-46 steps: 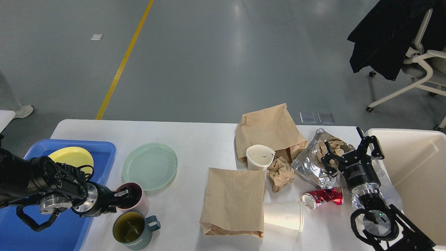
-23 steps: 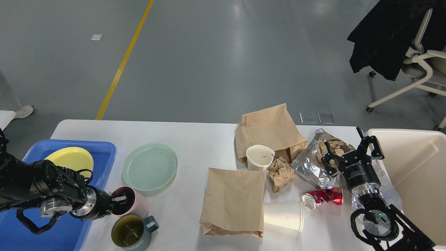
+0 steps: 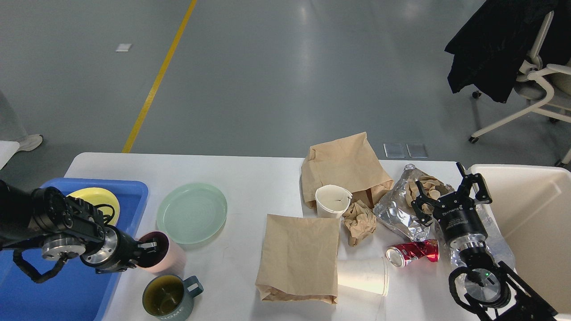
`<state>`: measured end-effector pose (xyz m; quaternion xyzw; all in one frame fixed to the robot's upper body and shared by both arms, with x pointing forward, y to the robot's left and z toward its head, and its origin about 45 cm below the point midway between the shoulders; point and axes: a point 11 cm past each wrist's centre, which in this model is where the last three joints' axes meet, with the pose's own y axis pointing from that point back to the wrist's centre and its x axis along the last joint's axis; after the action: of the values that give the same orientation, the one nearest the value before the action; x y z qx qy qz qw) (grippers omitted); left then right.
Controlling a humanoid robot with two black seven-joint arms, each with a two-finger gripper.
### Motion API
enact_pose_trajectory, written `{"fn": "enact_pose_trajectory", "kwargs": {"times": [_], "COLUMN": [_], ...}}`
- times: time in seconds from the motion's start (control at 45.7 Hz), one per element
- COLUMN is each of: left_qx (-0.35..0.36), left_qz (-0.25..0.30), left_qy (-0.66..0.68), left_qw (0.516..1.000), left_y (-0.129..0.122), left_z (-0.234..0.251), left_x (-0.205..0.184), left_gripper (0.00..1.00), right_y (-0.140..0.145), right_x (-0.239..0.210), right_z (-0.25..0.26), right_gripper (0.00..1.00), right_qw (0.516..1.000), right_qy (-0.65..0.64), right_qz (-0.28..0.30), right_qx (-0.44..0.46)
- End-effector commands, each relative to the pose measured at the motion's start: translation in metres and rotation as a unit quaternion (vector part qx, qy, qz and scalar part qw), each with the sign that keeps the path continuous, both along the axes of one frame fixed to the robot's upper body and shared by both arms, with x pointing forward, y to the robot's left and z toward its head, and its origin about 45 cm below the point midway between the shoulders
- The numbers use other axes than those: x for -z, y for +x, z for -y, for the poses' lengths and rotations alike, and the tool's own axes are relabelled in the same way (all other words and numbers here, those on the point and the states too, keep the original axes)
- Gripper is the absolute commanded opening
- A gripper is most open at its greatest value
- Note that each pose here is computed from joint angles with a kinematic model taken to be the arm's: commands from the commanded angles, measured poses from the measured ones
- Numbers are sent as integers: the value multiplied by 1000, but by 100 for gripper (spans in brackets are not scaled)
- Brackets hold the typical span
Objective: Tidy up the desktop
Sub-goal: 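Grasp the pink cup with the left gripper and lift it onto the tray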
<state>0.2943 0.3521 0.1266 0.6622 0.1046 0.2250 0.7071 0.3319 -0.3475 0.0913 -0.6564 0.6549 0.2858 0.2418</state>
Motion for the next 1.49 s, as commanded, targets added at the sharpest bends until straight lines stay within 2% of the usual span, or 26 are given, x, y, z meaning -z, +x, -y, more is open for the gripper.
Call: {"fn": "enact_pose_trajectory", "kwargs": {"times": [0.0,0.175,0.416,0.569,0.745,0.964,1.095,1.38,1.467], "left_qx": [6,15,52,64,37,-16,-37,-61,-72], "left_qz": [-19,-10,-5,-25,-4,27,23,3,-13], "left_qy": [1,11,19,4,7,46,56,42,72], "left_qw": [1000,1000,998,998,999,998,997,997,995], "left_y": [9,13,0,-9,-9,-17,-23,-30,-45], "left_z": [-8,-17,-5,-1,-42,-161,-209,-251,-271], "left_x": [-41,-116,-238,-268,-268,-247,-212,-114,-97], "left_gripper": [0,0,0,0,0,0,1,1,2], "right_y": [0,0,0,0,0,0,0,0,0], "right_x": [0,0,0,0,0,0,0,0,0], "right_z": [0,0,0,0,0,0,0,0,0], "right_gripper": [100,100,100,100,100,100,100,100,100], "right_qw": [1000,1000,1000,1000,1000,1000,1000,1000,1000], "right_qy": [0,-1,-1,-1,0,0,0,0,0], "right_qz": [0,0,0,0,0,0,0,0,0], "right_qx": [0,-1,-1,0,0,0,0,0,0]}}
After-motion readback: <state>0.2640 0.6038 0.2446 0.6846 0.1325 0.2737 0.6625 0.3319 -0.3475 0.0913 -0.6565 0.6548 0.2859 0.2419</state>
